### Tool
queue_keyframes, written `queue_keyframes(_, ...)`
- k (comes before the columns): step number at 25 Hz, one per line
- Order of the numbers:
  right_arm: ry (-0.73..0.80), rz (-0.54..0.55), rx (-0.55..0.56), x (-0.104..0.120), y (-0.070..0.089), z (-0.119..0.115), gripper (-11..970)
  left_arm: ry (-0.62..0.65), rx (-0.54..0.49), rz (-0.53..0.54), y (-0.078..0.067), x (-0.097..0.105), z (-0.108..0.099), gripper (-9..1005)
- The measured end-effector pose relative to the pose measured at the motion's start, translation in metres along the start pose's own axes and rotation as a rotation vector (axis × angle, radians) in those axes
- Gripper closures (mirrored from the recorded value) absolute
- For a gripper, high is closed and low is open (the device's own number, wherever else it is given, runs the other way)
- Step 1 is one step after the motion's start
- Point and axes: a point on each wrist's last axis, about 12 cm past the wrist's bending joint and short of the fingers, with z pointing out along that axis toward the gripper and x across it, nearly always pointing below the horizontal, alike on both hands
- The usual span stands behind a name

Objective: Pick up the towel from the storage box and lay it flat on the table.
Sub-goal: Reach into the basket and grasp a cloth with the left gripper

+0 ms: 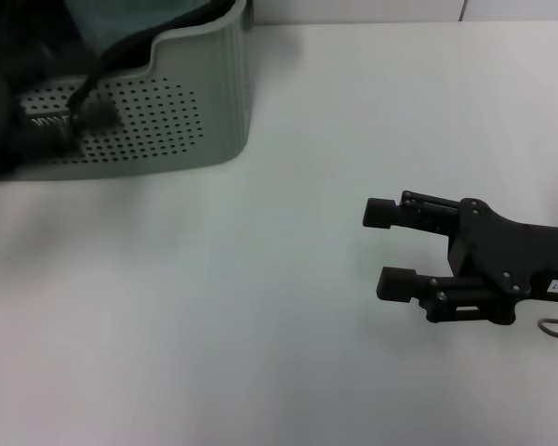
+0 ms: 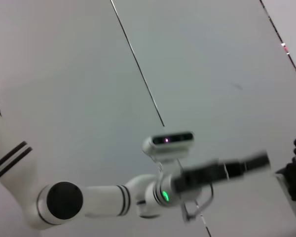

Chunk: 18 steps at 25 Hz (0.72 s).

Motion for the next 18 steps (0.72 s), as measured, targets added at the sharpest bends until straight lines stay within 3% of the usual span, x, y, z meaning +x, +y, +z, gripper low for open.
queue_keyframes(3,-0.006,0.006,0.004,0.002,0.002,-0.002,126,-0.004,-0.133,0.04,0.004,-0.022,-0.001,169)
queue_keyframes(8,-0.033,0.008,0.0,0.002,0.005,-0.003,126,0.108,-0.302,0.134,0.017,-0.045,0.012,176)
queue_keyframes(14,-0.065,0.036,0.047,0.009,0.007,-0.01,126,0.131,-0.417,0.163,0.036,-0.051,0.022,184)
queue_keyframes(18,-0.076,0.048,0.069,0.012,0.008,-0.014,126,0.177,-0.45,0.169,0.045,-0.045,0.04,189)
